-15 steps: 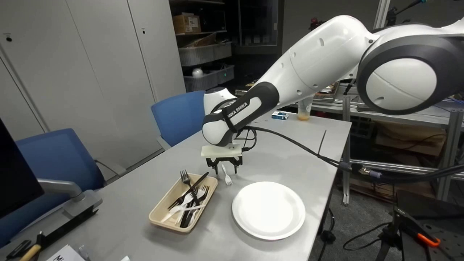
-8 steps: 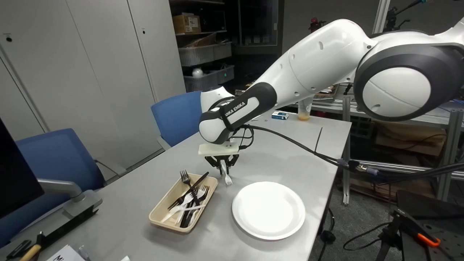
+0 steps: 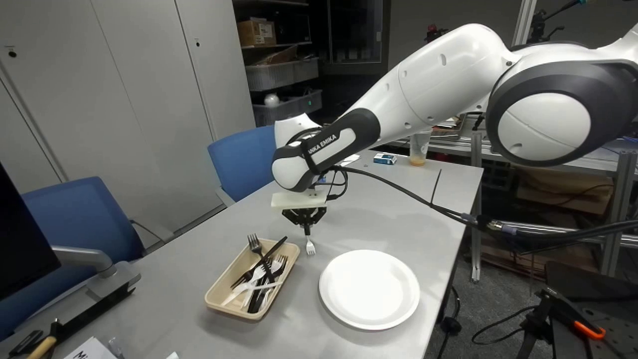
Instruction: Pick the white fork on the table and put it on the tray
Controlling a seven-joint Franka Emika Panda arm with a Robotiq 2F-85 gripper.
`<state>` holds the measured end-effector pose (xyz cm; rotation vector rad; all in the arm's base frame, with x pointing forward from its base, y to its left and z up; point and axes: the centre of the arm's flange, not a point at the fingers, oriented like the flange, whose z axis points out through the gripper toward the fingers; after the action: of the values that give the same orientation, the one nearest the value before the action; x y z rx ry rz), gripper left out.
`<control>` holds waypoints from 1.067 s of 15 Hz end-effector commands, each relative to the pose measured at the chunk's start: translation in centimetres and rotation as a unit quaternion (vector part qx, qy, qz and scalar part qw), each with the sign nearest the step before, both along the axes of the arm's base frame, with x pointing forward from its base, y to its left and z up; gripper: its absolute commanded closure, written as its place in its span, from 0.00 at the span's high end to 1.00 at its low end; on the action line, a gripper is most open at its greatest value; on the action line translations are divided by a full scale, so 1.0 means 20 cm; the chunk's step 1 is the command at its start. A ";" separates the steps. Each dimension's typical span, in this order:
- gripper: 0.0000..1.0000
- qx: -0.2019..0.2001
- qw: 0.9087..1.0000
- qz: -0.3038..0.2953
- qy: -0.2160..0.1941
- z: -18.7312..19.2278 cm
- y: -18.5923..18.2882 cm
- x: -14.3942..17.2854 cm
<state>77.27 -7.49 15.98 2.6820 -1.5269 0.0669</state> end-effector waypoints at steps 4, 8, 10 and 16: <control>0.41 0.011 1.000 -0.012 0.016 -0.03 -0.01 0.06; 0.72 0.013 1.000 -0.011 0.019 -0.05 0.01 0.08; 0.87 0.014 1.000 -0.012 0.022 -0.07 0.01 0.08; 0.82 0.014 1.000 -0.012 0.026 -0.15 0.02 0.09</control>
<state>77.05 -7.24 13.59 2.6689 -1.5142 0.0007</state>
